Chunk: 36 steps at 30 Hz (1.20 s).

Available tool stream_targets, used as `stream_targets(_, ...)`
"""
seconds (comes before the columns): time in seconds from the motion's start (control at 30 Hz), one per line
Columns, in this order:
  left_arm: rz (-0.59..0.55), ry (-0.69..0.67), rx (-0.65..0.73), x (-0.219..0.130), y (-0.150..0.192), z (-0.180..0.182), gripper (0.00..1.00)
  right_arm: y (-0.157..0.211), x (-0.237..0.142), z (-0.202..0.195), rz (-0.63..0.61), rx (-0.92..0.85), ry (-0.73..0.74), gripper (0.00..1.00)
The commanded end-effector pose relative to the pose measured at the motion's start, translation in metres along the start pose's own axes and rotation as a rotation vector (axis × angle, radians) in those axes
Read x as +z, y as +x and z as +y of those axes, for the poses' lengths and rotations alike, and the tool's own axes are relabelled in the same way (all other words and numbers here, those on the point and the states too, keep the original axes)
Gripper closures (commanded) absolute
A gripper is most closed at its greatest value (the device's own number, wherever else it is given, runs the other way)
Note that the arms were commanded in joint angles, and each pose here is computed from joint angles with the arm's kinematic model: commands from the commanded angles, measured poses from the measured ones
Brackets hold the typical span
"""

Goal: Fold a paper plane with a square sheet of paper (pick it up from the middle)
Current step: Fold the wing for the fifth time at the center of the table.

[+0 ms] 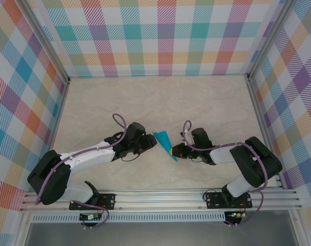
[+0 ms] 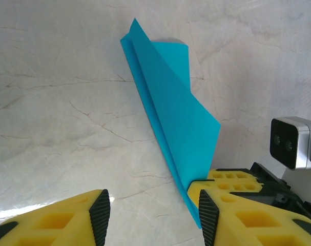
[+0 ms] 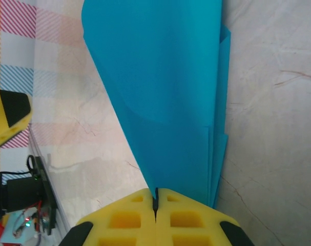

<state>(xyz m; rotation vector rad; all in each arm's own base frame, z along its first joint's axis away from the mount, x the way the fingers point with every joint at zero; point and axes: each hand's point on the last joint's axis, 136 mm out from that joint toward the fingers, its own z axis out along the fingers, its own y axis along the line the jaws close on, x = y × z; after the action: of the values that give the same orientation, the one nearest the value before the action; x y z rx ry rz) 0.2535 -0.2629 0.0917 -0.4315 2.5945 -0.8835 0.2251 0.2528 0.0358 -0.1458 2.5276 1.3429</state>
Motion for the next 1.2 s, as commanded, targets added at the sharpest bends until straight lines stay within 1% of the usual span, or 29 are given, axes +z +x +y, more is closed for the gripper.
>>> stream_targets(0.0,0.03,0.034,0.007,0.009,0.005,-0.006,0.55,-0.004,-0.005,0.008,-0.008,0.065,-0.073,1.0)
stream_targets(0.03,0.039,0.044,0.012,0.012,0.007,-0.008,0.57,-0.005,-0.005,0.007,-0.012,0.083,-0.082,1.0)
stream_targets(0.13,0.062,0.073,0.026,0.019,0.011,-0.016,0.61,-0.005,-0.006,0.002,-0.005,0.139,-0.089,1.0)
stream_targets(0.17,0.067,0.087,0.031,0.022,0.012,-0.02,0.61,-0.009,-0.006,0.005,-0.017,0.13,-0.106,1.0)
stream_targets(0.63,0.125,0.221,0.063,0.058,0.016,-0.065,0.63,-0.004,-0.004,-0.013,0.002,0.202,-0.074,1.0)
stream_targets(1.17,0.11,0.228,0.074,0.09,0.01,-0.069,0.64,-0.003,-0.006,-0.022,0.002,0.242,-0.07,1.0)
